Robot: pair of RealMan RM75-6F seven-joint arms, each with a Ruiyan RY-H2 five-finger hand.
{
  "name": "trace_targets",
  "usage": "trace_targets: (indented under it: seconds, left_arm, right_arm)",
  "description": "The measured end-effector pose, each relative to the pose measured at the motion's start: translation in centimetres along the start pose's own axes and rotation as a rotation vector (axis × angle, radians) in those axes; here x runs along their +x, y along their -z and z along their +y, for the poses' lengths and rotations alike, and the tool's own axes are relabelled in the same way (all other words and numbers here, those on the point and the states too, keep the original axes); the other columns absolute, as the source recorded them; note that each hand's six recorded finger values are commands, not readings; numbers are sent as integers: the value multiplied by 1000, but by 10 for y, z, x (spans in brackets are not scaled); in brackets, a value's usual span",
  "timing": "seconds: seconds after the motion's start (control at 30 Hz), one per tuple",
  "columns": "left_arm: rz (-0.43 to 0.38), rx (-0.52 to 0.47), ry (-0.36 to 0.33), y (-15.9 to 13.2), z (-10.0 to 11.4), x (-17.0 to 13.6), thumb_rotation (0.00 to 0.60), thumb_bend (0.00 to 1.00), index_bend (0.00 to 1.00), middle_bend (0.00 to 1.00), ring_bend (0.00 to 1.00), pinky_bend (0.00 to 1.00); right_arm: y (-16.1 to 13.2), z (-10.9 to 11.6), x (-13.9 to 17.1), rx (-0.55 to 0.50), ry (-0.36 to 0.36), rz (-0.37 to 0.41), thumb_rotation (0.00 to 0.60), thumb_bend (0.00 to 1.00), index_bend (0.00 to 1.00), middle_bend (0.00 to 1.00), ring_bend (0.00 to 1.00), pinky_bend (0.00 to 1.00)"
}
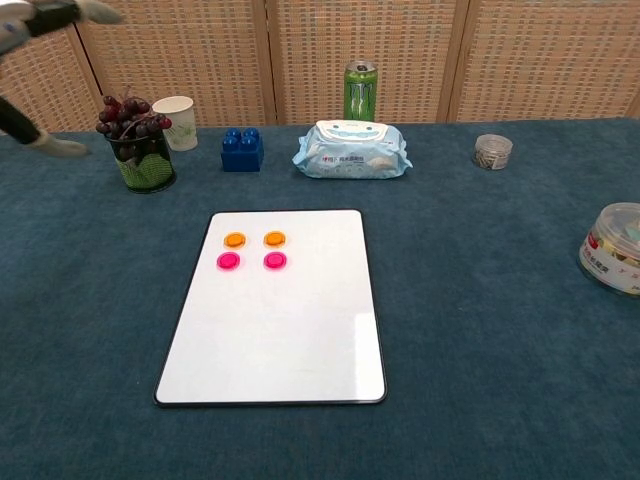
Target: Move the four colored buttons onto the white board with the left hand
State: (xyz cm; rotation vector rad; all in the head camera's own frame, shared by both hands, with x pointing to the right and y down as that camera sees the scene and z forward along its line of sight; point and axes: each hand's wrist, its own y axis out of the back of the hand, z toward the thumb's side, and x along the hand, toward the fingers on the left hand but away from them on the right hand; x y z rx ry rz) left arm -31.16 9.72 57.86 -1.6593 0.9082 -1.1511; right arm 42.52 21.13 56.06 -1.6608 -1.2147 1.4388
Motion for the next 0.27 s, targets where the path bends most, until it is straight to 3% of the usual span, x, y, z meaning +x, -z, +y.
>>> trace_targets:
  seconds: [0.1,0.27]
  left_arm:
    - [86,12,-37,31,12,-30,600,50,0,0,0,0]
    - [266,25,-67,74,14,-82,600,56,0,0,0,0]
  right_arm:
    - [0,0,0,5,6,0,600,131,10,0,0,0]
    - [-1,1,1,15,14,0,600,131,10,0,0,0]
